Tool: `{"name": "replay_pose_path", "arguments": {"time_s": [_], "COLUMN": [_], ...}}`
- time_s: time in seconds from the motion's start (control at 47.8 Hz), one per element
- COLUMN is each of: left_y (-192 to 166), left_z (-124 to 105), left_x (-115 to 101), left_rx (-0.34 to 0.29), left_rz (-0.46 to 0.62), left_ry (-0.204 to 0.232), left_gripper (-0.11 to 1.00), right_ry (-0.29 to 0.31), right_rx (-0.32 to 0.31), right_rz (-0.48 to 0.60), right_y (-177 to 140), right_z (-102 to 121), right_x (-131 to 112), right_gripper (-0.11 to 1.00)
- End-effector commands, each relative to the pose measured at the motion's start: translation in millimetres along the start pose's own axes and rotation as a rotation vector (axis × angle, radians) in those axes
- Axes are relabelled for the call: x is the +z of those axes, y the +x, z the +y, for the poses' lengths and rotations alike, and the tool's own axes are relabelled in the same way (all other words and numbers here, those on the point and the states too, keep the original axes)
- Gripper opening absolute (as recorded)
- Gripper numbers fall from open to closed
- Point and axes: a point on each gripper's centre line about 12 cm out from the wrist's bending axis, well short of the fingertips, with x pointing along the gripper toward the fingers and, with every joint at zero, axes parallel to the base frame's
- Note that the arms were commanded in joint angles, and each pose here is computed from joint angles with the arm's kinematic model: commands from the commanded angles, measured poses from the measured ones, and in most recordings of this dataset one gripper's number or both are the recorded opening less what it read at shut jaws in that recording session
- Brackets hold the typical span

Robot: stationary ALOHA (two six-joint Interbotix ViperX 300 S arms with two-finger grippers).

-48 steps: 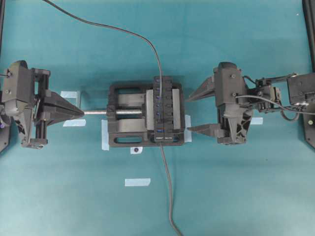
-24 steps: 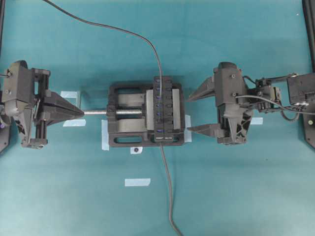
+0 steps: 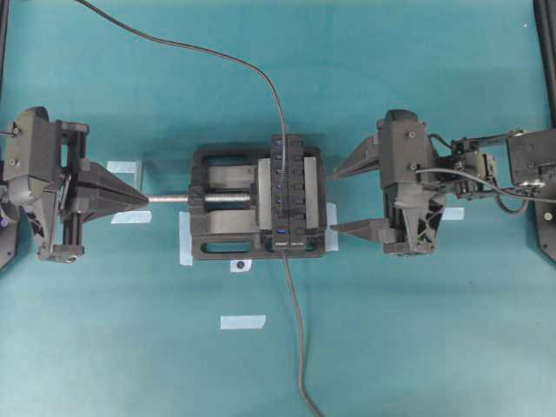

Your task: Insert the USB into the second port from the front of the fixed hub.

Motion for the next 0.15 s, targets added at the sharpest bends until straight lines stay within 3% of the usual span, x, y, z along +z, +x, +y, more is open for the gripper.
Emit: {"name": "replay_pose_path", "arguments": {"time_s": [0.0,0.125], "left_y": [-0.5,-0.5], "left_z": [-0.3,-0.3], "left_x": [6.5,6.5], "left_rx": [-0.001,-0.001], "left_rz": [-0.023,-0.023], "left_ry": [0.002,0.0], "left_gripper": [0.0,0.0], "right_ry": [0.007,0.007], "right_rx": [0.0,0.0], "right_rz": [-0.023,-0.02], "right_y": [-3.3,-2.8], "right_z": [-0.4,-0.4], "right_x": [5.8,5.4], "right_gripper": [0.84,0.84]}}
